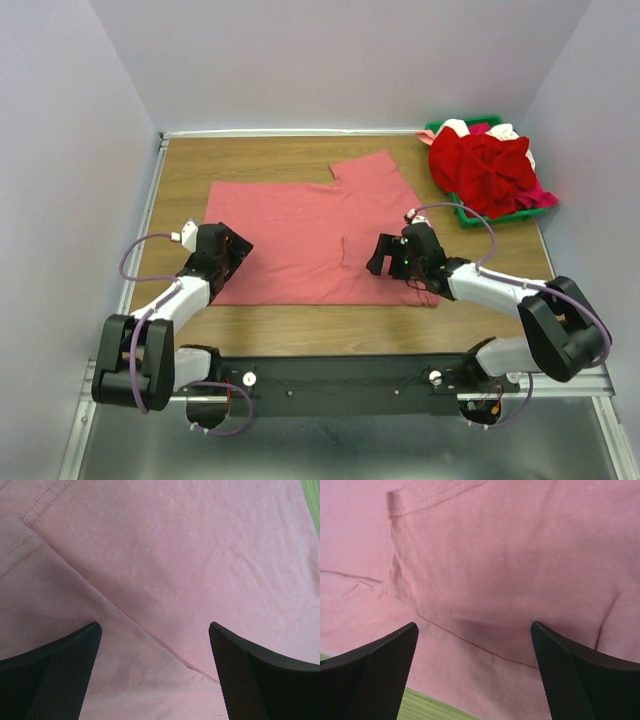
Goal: Fold and stack the t-shirts
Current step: Fold the tshirt
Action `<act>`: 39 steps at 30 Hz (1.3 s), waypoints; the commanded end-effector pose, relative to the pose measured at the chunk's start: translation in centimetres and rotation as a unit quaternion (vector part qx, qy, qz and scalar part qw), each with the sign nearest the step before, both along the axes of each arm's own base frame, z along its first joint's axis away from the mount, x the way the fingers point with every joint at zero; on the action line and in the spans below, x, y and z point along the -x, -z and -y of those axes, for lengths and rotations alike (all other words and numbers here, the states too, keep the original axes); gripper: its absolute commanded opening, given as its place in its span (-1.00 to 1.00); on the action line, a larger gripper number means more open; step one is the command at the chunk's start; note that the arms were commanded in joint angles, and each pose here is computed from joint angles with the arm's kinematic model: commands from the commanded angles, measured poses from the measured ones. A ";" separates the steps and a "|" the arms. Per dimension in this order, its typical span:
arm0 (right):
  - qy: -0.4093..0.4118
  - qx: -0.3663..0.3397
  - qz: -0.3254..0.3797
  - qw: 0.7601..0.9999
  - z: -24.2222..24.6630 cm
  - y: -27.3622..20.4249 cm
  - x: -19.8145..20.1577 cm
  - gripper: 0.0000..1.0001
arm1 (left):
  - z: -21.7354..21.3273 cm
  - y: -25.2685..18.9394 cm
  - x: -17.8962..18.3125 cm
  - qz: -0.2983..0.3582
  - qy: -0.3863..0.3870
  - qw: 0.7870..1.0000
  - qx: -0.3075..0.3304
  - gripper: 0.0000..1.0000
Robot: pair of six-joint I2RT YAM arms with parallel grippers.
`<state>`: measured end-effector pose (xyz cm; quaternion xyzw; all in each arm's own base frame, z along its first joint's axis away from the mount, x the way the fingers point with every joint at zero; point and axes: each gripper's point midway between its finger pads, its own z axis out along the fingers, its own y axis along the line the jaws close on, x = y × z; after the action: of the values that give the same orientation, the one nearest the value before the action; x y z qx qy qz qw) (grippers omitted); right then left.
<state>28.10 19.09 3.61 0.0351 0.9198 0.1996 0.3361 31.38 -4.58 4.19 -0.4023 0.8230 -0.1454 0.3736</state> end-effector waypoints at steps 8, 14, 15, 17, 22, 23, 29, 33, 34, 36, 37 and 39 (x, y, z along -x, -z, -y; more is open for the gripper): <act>0.031 -0.014 -0.014 0.999 2.0 0.4 3.3 1.00 | 0.8 1.7 5.5 -0.029 0.005 0.999 0.024 0.97; 0.040 -0.021 -0.012 0.999 2.6 0.0 4.3 1.00 | 1.1 0.5 5.9 0.001 0.007 0.999 0.038 0.97; 0.039 -0.023 -0.011 0.999 2.6 -0.1 4.5 1.00 | 1.2 0.2 5.9 0.007 0.008 0.999 0.039 0.97; 0.037 -0.023 -0.005 0.999 2.8 -0.4 4.6 1.00 | 1.3 -0.1 6.0 0.010 0.013 0.999 0.040 0.97; 0.019 -0.029 0.016 0.999 2.1 -2.6 3.8 1.00 | 0.7 -2.4 5.6 0.019 0.013 1.000 0.018 0.97; 0.019 -0.026 0.027 0.999 2.0 -3.6 3.2 1.00 | 0.6 -3.9 5.0 0.034 0.015 0.999 0.011 0.97; 0.015 -0.020 0.075 0.997 0.5 -8.4 -0.7 1.00 | -2.0 -10.1 2.2 0.082 -0.019 0.995 -0.062 0.97; 0.028 0.011 0.071 0.997 -0.2 -8.5 -3.9 1.00 | -3.3 -13.6 -1.4 0.087 -0.032 0.991 -0.100 0.97; 0.031 0.014 0.074 0.997 -0.4 -8.7 -4.5 1.00 | -3.6 -13.7 -2.1 0.081 -0.033 0.990 -0.106 0.97; 0.041 0.033 0.086 0.995 -0.4 -9.3 -6.5 1.00 | -4.7 -11.8 -5.0 0.035 -0.022 0.991 -0.130 0.97; 0.040 0.038 0.089 0.995 -0.5 -9.4 -7.0 1.00 | -5.3 -13.3 -5.6 0.047 -0.026 0.989 -0.136 0.97; 0.046 0.046 0.100 0.993 -0.5 -10.3 -8.2 1.00 | -7.1 -13.0 -8.3 0.015 -0.028 0.986 -0.162 0.97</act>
<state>34.20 20.63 12.95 0.0428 0.8895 0.1906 0.4130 37.30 -0.58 17.86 -0.3794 0.7938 -0.0817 0.4682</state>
